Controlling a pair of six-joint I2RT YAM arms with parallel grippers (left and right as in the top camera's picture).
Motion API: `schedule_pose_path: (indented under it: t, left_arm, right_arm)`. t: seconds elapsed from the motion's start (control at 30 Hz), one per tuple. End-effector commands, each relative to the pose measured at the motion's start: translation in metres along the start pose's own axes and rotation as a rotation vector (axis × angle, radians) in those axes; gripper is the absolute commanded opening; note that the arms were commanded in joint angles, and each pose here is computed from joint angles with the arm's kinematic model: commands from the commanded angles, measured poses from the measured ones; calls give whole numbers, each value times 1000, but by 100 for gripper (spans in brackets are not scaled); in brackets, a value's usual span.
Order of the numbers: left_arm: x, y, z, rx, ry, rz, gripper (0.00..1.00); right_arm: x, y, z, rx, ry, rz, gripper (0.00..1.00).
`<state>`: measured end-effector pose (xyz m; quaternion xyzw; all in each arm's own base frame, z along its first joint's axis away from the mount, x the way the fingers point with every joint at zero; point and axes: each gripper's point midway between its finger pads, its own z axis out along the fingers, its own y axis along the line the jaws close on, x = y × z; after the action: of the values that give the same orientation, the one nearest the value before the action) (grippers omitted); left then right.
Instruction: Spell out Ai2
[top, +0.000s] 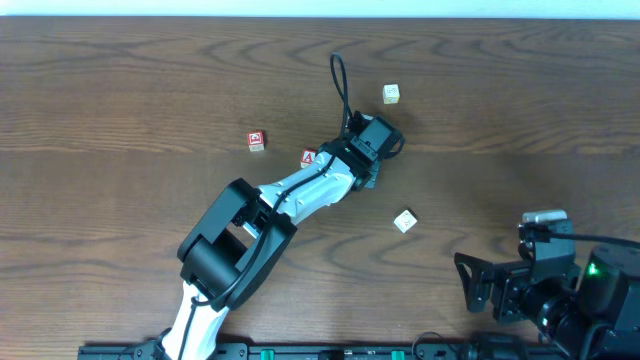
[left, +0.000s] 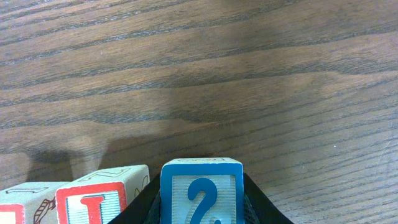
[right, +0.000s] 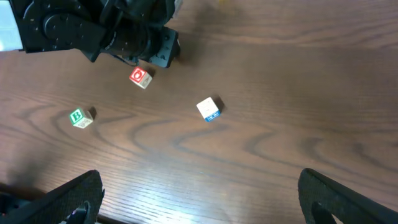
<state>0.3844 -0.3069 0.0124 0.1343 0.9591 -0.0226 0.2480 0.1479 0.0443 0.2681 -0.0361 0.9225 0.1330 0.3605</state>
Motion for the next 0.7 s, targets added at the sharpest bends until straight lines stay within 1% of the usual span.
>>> schedule_pose_path:
  t: [0.0, 0.03, 0.4, 0.53, 0.67]
  left_arm:
    - [2, 8, 4, -28, 2, 7, 35]
    - [2, 8, 4, -28, 2, 7, 39]
    - [-2, 7, 4, -27, -11, 4, 39]
    - [-12, 7, 4, -27, -52, -8, 40]
    - [-30, 16, 3, -72, -131, -32, 39]
  right_arm:
    - [-4, 5, -5, -16, -21, -33, 99]
    - [-4, 5, -5, -16, -22, -33, 99]
    - [-8, 5, -5, -16, -40, -39, 99]
    - [-8, 5, -5, -16, -39, -39, 99]
    - [-8, 5, -5, -16, -38, -39, 99]
